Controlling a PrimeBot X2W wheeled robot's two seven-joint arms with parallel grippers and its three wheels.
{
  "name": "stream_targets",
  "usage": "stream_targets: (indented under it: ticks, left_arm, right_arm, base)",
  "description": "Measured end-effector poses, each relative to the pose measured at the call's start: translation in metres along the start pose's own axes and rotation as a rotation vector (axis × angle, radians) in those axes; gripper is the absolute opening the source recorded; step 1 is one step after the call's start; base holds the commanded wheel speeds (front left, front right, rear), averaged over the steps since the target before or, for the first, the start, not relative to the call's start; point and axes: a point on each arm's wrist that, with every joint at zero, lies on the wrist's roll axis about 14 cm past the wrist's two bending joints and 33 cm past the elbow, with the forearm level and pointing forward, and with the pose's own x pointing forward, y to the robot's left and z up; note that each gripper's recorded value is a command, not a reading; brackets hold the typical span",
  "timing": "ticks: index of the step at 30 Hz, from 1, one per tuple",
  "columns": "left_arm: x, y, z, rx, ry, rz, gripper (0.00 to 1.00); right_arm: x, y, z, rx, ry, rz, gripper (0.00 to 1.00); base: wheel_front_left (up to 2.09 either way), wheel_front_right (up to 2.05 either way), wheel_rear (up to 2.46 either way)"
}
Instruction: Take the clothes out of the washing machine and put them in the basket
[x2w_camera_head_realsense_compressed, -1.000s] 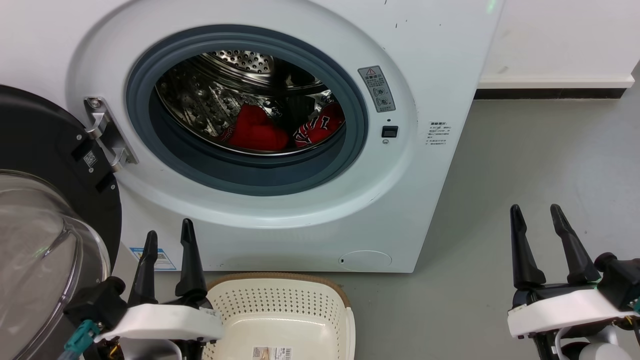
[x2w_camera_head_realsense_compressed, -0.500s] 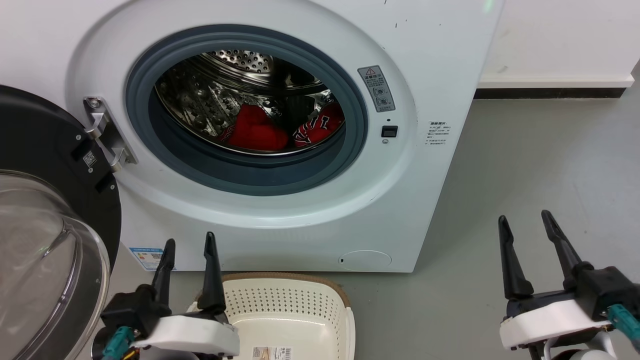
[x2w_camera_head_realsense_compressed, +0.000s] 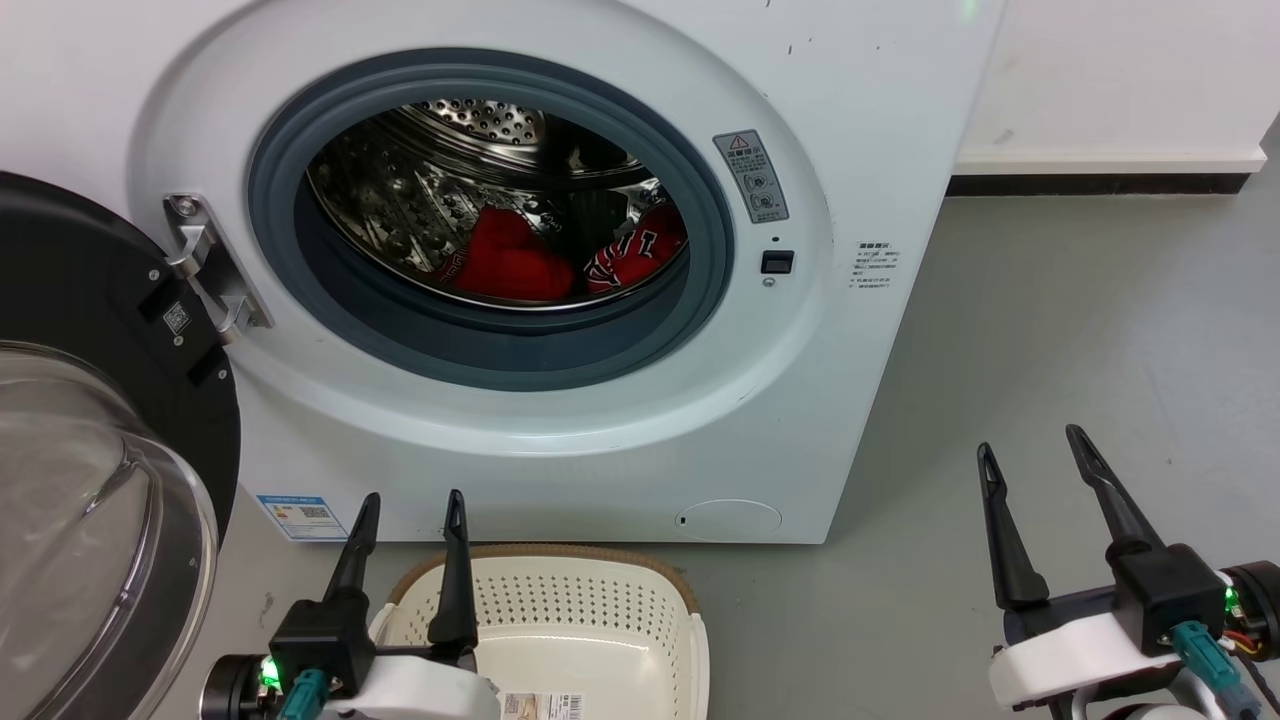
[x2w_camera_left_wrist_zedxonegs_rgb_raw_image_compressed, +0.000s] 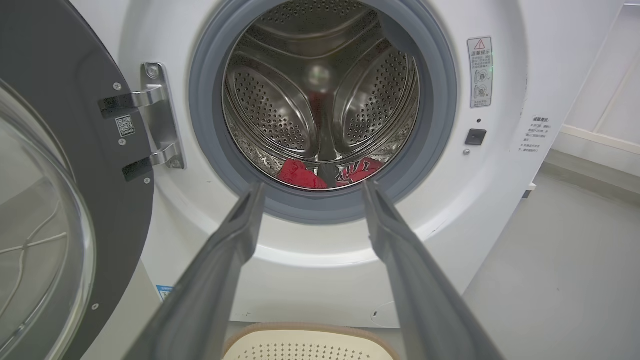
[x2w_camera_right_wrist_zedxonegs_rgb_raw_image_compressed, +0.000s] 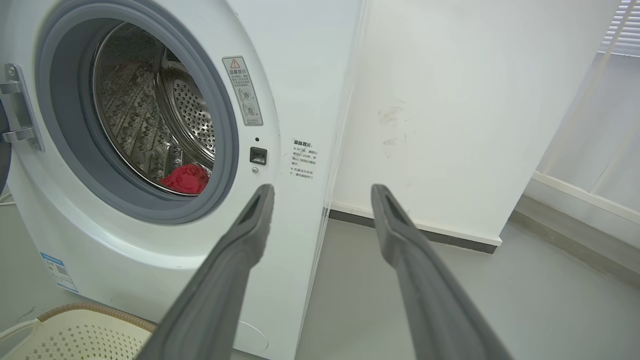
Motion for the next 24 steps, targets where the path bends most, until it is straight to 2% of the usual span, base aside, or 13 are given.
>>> stream_targets:
  ticks: [6, 13, 16, 24]
  left_arm:
    - [0.0, -0.005, 0.0, 0.032, -0.009, -0.018, 1.0]
    - [-0.002, -0.007, 0.0, 0.056, -0.018, -0.035, 1.0]
    - [-0.003, -0.008, -0.002, 0.072, -0.017, -0.04, 1.0]
    - [-0.006, -0.011, -0.007, 0.129, -0.013, -0.06, 1.0]
  right_arm:
    - [-0.001, -0.001, 0.001, -0.021, -0.009, 0.0, 1.0]
    - [-0.008, -0.008, -0.02, 0.076, 0.044, -0.037, 1.0]
    - [-0.011, -0.005, -0.029, 0.083, 0.07, -0.031, 1.0]
    - [-0.013, -0.001, -0.035, 0.028, 0.086, -0.007, 1.0]
  base:
    - [0.0, 0.0, 0.0]
    - [0.0, 0.0, 0.0]
    - [0.0, 0.0, 0.0]
    - [0.0, 0.0, 0.0]
